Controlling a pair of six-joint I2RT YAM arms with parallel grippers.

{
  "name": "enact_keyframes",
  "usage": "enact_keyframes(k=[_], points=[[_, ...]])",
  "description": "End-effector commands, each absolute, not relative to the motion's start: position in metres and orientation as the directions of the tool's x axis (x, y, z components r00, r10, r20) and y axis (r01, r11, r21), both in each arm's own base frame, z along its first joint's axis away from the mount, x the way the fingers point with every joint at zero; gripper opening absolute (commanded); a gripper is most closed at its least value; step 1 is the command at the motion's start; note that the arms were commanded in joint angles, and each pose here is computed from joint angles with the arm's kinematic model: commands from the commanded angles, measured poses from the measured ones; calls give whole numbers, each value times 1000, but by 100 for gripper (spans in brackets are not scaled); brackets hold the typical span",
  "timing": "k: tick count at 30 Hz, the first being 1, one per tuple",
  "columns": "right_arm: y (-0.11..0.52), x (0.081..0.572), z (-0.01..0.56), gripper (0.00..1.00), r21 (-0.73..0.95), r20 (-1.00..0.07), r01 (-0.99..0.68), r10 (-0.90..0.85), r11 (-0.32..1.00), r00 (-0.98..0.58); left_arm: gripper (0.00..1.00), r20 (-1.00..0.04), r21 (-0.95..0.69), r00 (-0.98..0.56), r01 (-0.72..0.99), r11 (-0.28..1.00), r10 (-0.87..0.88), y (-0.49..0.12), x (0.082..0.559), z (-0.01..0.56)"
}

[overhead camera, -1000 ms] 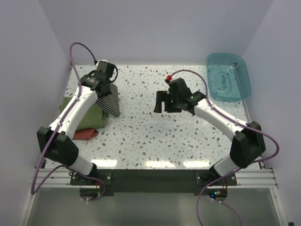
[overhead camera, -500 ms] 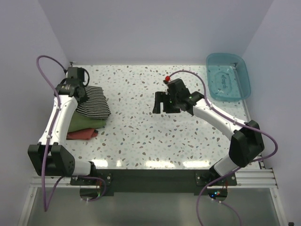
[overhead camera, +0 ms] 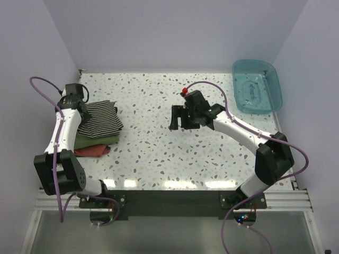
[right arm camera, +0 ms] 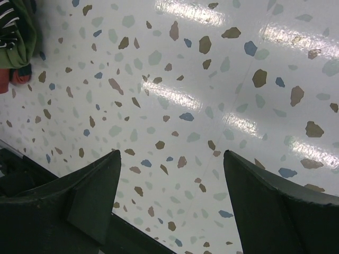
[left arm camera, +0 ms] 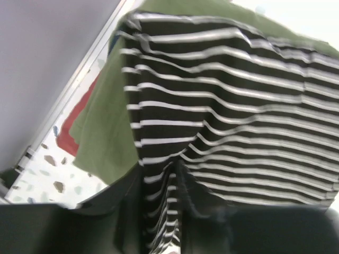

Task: Fold and stack the tank tops
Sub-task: Neatly place the folded tank top to the corner

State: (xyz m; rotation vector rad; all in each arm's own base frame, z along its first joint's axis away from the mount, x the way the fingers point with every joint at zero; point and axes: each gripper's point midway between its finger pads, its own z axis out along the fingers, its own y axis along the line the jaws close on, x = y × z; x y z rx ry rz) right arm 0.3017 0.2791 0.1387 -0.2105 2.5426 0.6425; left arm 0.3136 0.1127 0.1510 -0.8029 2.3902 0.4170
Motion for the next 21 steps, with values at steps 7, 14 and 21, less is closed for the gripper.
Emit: enact_keyframes(k=[7, 14, 21], points=[[284, 303, 150, 82, 419, -539, -290, -21, 860, -842, 85, -742, 17, -435, -773, 634, -510, 149, 328, 187], [278, 305, 159, 82, 394, -559, -285, -18, 874, -829, 85, -761, -164, -393, -653, 739, -516, 115, 358, 221], [261, 309, 180, 83, 364, -611, -246, 31, 898, -791, 87, -780, -275, -471, -335, 901, -413, -20, 374, 238]])
